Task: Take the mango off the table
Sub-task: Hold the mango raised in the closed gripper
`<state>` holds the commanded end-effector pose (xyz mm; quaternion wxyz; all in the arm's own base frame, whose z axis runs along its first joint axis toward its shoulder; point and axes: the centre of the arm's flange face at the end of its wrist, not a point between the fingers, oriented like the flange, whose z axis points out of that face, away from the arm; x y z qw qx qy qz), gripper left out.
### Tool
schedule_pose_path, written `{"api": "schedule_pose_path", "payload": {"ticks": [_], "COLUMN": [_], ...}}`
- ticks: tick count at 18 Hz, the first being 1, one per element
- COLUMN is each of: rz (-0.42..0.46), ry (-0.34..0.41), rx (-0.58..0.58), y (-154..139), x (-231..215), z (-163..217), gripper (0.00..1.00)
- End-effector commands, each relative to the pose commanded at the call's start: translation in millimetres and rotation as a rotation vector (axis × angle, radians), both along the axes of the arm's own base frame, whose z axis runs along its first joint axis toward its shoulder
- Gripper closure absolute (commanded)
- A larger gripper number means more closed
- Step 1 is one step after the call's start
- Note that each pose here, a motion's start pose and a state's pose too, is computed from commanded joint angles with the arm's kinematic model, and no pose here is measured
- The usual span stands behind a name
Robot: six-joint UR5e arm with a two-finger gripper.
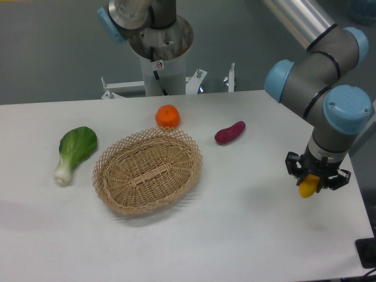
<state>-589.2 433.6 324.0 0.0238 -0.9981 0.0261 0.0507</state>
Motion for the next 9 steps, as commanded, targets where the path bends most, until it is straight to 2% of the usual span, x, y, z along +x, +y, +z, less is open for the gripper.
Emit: {"api": "schedule_pose_path", "payload": {"ticks": [9], "rz": [-0.013], "ry": [-0.001], "rx": [-0.005], "y": [1.0], "x": [2.2], "z": [-1.1], "gripper": [0.58]}}
